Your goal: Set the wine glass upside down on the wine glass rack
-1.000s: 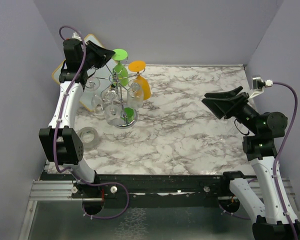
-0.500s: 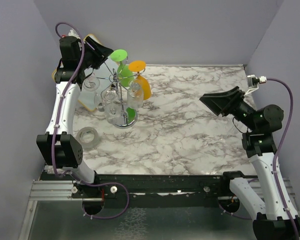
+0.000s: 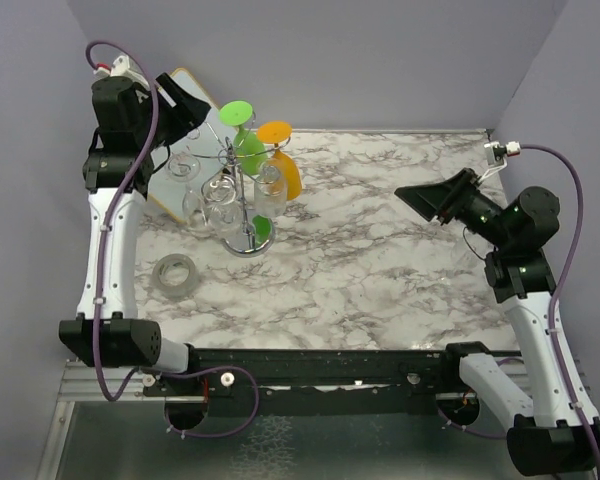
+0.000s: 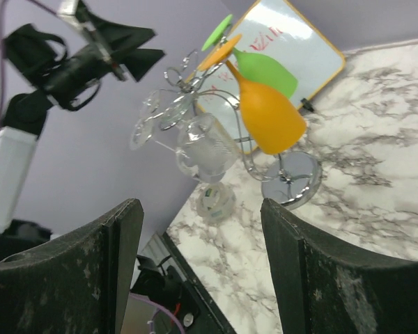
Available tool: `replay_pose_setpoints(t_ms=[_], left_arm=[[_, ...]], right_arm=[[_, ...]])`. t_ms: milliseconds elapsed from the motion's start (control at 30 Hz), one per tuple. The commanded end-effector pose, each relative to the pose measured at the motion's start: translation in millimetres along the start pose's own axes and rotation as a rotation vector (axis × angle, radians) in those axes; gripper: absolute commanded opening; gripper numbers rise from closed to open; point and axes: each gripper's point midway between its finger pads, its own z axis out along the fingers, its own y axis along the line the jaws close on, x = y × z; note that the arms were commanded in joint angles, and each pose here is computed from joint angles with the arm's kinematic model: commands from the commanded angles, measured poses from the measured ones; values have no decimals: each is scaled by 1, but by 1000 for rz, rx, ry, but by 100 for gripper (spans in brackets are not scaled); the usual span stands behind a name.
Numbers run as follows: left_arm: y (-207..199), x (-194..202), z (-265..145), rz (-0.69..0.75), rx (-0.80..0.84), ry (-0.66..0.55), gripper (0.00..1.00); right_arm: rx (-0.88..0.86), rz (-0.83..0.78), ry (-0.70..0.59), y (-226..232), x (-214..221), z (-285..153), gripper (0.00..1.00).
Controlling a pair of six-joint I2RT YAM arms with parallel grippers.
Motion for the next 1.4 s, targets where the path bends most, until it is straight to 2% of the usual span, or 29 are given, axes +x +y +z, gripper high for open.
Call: replay_pose_setpoints(t_ms=[0, 133, 367, 467, 567, 667, 800, 1000, 1133, 1233, 1367], left_arm=[[-33, -24, -62, 169, 73, -111, 70], [-56, -3, -93, 277, 218, -67, 78], [-91, 66, -134, 359, 506, 92, 80], [-108, 94, -149, 408, 625, 154, 81], [-125, 116, -165, 457, 752, 208, 84], [-138, 130, -178, 481, 856, 253, 84], [-147, 138, -189, 494, 929, 276, 85], [-147, 134, -182, 448, 877, 268, 93], [-151, 130, -182, 427, 871, 267, 96], [-153, 127, -182, 414, 861, 262, 97], [-150, 131, -177, 363, 842, 297, 95]], right_arm=[[166, -73, 14, -27, -4, -2, 74], [407, -173, -29, -67, -16, -17, 74], [908, -248, -52, -143, -25, -73, 74], [1108, -241, -88, -171, -21, -104, 68], [1225, -224, -79, -189, -10, -124, 63], [1285, -185, -62, -197, 2, -134, 59], [1330, -169, -54, -201, 10, -144, 59], [1374, -157, 0, -212, 28, -154, 67], [1359, -144, 36, -221, 37, -147, 67], [1359, -135, 69, -228, 45, -145, 63], [1313, -130, 105, -233, 53, -136, 50]])
